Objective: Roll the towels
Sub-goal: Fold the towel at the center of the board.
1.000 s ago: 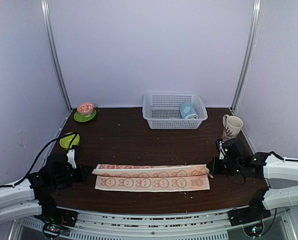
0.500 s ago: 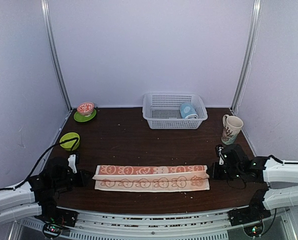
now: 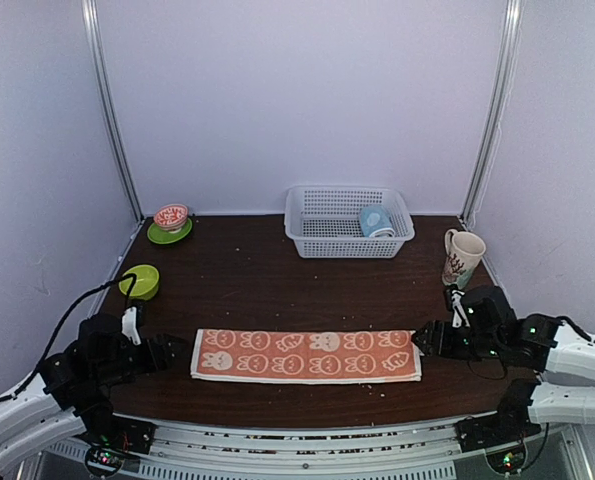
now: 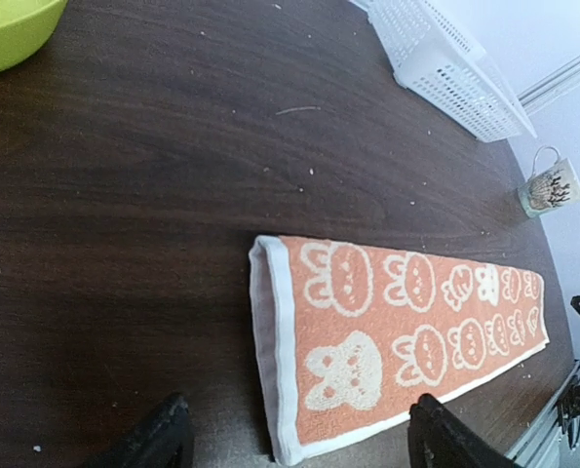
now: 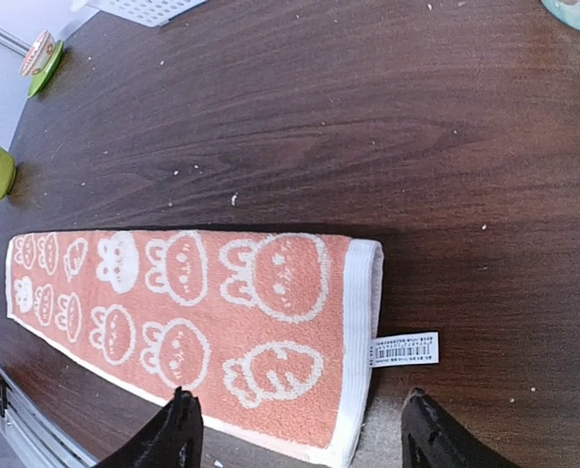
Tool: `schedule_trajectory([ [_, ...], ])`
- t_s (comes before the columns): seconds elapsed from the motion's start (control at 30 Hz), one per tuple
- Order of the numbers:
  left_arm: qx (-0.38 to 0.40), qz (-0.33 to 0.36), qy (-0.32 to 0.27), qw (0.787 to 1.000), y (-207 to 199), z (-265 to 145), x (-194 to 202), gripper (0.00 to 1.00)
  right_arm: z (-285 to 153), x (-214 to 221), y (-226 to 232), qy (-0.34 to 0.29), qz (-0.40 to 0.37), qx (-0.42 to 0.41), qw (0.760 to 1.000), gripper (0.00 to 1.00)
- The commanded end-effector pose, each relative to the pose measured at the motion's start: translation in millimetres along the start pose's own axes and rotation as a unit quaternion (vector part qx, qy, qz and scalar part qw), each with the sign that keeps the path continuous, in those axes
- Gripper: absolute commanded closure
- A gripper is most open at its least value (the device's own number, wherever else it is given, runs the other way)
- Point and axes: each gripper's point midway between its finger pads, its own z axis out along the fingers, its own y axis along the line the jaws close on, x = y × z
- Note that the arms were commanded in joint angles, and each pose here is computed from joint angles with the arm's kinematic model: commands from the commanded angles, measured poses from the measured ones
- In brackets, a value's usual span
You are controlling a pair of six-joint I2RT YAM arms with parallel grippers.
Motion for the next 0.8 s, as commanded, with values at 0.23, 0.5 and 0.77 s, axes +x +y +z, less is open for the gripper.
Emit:
schedule_trajectory([
  [0.23, 0.059, 0.016, 0.072, 0.996, -82.5, 34.8, -37.1, 0.62, 27.3, 5.4, 51.1, 0.102, -0.044, -0.014, 0.994, 0.59],
  [0.5, 0.083, 0.040, 0.198, 0.976, -98.8, 74.8, 26.0, 0.82, 49.5, 56.9, 17.1, 0.165, -0.016, 0.027, 0.986, 0.62],
  [0.77, 0.015, 0.022, 0.240, 0.970, -44.3, 68.6, 70.0, 0.95, 46.4, 63.1, 0.5, 0.167, -0.004, 0.058, 0.984, 0.57],
])
